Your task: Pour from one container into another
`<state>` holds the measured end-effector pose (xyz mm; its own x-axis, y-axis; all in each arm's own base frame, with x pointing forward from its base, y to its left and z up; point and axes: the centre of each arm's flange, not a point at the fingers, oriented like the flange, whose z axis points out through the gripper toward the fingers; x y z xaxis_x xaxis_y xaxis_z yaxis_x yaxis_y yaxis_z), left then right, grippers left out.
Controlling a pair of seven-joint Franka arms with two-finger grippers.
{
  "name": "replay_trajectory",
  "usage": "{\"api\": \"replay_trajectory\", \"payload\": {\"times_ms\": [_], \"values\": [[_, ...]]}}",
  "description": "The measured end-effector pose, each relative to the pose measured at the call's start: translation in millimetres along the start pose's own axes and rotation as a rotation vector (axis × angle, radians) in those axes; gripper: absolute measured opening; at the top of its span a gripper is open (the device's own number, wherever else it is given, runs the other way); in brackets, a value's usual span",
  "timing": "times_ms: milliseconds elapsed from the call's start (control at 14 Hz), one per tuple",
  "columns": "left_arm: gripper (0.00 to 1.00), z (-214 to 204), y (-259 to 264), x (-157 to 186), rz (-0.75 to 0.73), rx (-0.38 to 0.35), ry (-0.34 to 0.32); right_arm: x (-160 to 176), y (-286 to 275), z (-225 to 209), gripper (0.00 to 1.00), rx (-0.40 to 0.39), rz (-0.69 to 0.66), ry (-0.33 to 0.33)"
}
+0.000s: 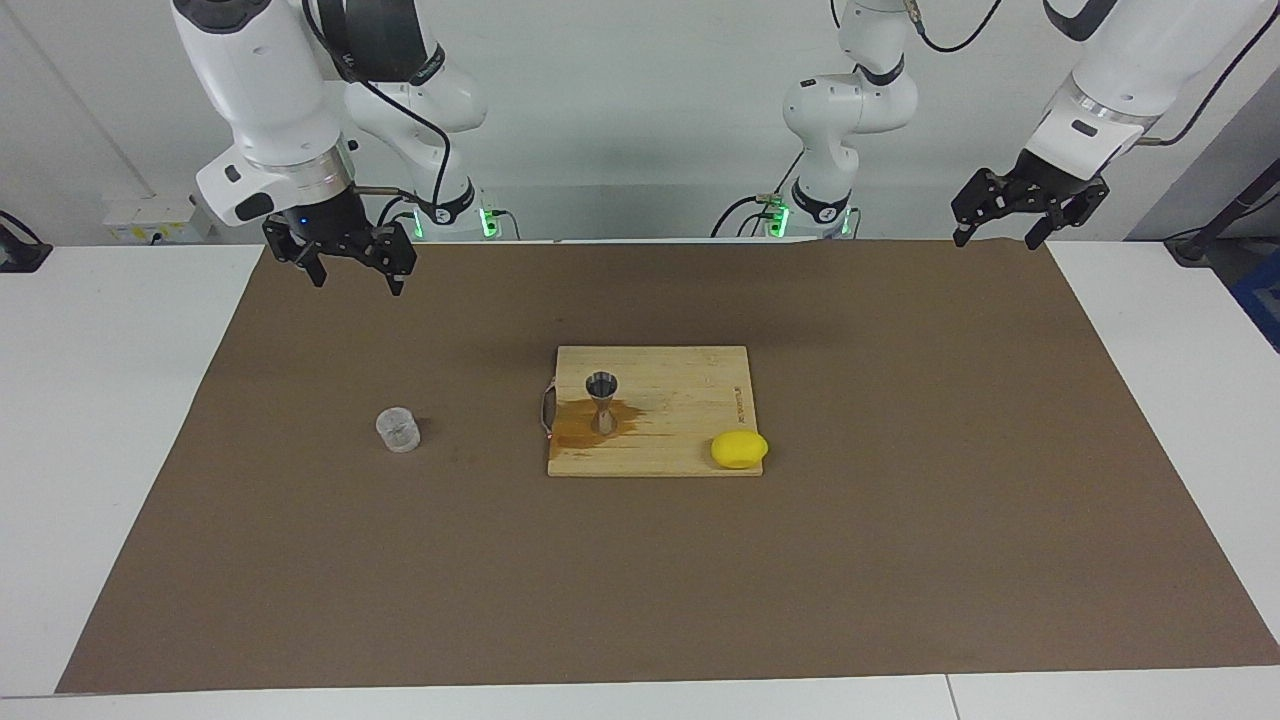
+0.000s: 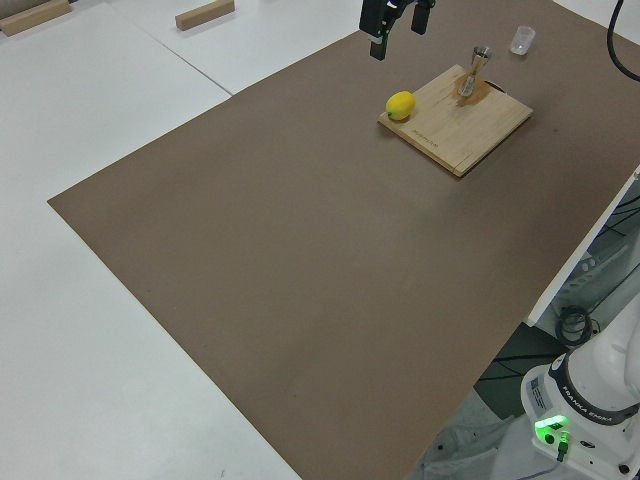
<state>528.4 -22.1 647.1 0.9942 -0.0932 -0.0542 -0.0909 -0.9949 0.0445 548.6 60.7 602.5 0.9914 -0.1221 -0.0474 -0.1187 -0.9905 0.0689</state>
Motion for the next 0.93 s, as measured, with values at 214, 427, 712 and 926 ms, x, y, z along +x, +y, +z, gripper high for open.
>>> {"api": "replay_trajectory", "payload": {"times_ms": [214,427,712,926], "values": [[1.00,0.0,0.0,0.0,0.000,0.000,0.000,-3.2,-4.1,0.1,1.00,0.036,-0.002,-0.010],[1.00,0.0,0.0,0.0,0.000,0.000,0.000,-5.5,-3.6,-2.5,1.00,0.043,-0.002,-0.007],[1.00,0.0,0.0,0.0,0.000,0.000,0.000,-2.2,-1.9,-5.6,1.00,0.048,-0.042,0.026],[1.00,0.0,0.0,0.0,0.000,0.000,0.000,-1.4,0.2,-5.6,1.00,0.036,-0.050,0.031]]}}
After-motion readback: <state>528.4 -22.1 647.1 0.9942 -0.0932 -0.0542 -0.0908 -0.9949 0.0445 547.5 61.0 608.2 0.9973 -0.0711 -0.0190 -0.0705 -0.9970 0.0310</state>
